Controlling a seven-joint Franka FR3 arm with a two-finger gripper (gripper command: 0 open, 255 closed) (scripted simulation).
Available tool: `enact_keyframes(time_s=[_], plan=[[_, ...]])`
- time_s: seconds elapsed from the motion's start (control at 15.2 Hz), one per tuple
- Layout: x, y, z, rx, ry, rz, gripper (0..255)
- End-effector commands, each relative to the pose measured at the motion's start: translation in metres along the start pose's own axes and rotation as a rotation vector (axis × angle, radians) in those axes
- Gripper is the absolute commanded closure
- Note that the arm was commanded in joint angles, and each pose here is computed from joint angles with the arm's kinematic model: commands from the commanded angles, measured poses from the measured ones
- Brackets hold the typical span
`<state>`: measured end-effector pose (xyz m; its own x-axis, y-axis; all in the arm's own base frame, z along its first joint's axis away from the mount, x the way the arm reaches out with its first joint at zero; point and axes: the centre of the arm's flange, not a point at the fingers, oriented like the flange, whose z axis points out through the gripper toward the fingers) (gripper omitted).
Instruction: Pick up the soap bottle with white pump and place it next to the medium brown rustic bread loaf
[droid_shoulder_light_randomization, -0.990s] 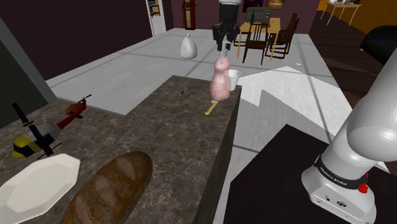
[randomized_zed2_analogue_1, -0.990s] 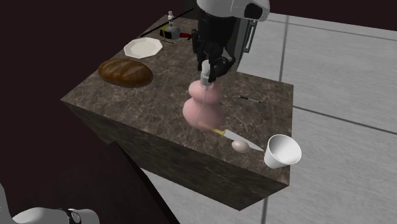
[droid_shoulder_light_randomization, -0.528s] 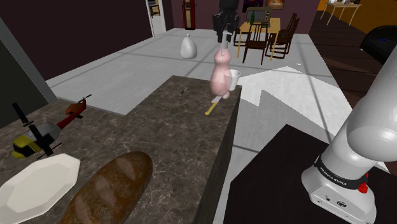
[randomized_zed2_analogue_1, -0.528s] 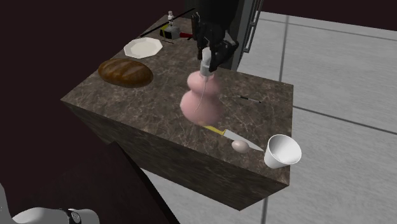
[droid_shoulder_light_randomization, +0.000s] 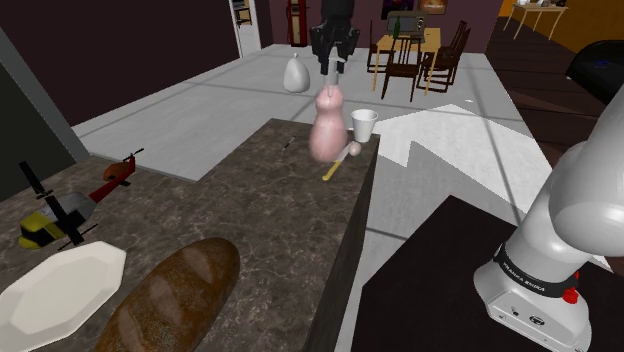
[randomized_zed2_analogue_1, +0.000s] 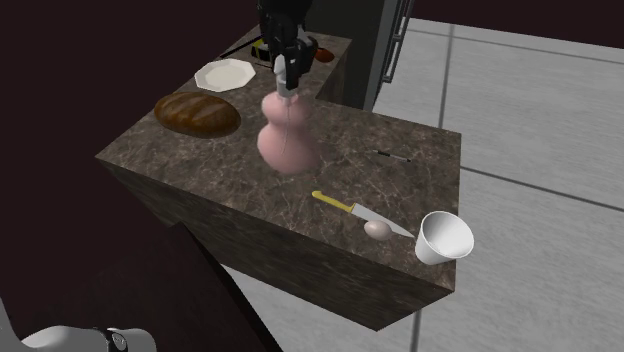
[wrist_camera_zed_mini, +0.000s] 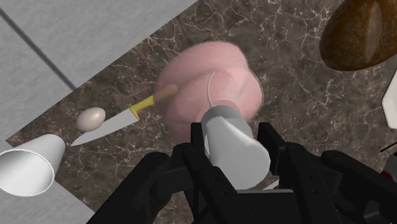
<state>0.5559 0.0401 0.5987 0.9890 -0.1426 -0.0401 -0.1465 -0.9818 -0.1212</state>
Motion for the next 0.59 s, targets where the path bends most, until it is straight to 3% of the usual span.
enact_keyframes(time_s=[0.0, 0.53], plan=[[-0.004, -0.023, 0.002, 0.001, 0.001, 0.002, 255], [-0.029, -0.125, 0.015, 0.001, 0.001, 0.002, 255]])
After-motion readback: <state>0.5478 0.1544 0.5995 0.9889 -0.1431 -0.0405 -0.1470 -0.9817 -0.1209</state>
